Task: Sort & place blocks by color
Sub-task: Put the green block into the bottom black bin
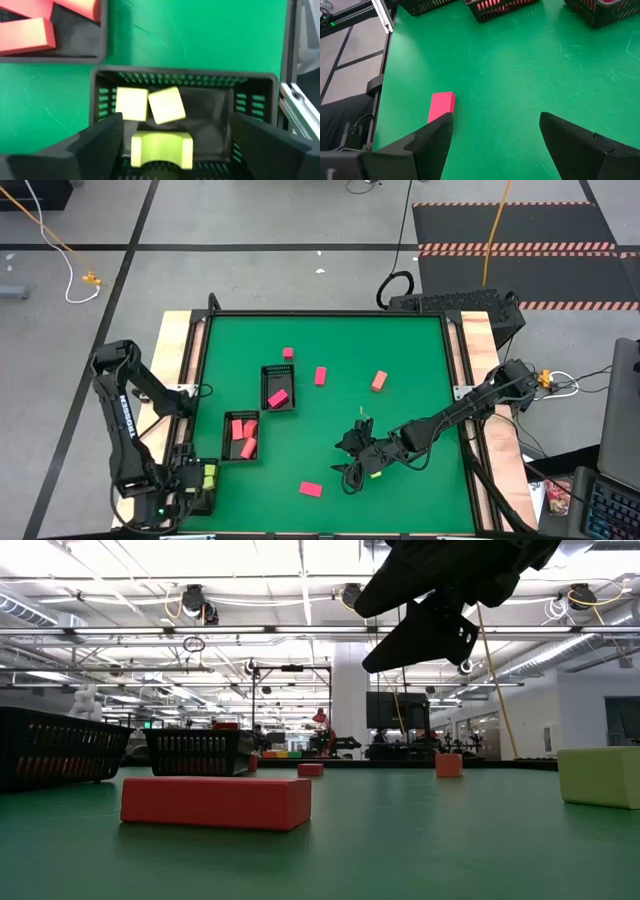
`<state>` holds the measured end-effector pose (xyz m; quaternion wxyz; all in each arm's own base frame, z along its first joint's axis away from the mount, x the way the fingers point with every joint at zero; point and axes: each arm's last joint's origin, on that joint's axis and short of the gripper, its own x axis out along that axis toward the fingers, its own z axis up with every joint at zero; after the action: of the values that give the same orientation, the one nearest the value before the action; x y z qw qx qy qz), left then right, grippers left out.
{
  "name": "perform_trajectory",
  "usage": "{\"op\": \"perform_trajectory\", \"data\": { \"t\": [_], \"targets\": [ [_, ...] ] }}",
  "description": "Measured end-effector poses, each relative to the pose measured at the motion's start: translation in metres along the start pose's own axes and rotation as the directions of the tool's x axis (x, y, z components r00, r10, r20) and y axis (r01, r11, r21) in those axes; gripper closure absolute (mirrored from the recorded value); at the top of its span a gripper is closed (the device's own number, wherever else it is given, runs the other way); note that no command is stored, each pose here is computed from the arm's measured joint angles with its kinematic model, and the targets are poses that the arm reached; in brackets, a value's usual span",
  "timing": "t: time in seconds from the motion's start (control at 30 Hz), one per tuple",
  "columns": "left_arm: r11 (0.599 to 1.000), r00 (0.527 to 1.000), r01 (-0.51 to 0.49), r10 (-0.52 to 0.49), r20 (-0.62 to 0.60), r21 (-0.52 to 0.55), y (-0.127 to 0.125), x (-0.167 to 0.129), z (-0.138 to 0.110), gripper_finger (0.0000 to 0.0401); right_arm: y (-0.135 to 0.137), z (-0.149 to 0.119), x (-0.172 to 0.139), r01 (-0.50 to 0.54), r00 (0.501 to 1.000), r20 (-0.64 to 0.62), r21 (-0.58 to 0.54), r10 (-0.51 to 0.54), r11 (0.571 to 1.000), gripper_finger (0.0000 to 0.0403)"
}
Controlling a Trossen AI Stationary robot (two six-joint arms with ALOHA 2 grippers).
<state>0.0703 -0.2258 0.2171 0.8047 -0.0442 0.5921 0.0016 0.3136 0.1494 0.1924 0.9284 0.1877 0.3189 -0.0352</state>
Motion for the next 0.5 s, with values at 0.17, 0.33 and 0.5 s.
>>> {"op": "perform_trajectory", "data": {
  "t": [0.17,0.33,0.5],
  "targets": [
    [1.0,1.0,-0.016,0.016,0.007,0.018,0.004,0.003,0.019,0.0023,0.0,-0.001,0.0,-0.003,1.0,-0.009,-0.013,0.003,1.0,0.0112],
    [0.996,0.995,-0.059,0.053,0.081,0.068,0.012,0.006,0.049,0.0049,-0.006,-0.006,0.0,-0.034,0.989,-0.142,0.002,0.033,0.999,0.0112],
    [0.987,0.977,-0.064,0.031,0.212,0.149,0.017,0.012,0.085,0.0078,-0.019,-0.016,-0.015,0.02,0.923,-0.384,0.061,0.005,0.998,0.0112]
  ]
}}
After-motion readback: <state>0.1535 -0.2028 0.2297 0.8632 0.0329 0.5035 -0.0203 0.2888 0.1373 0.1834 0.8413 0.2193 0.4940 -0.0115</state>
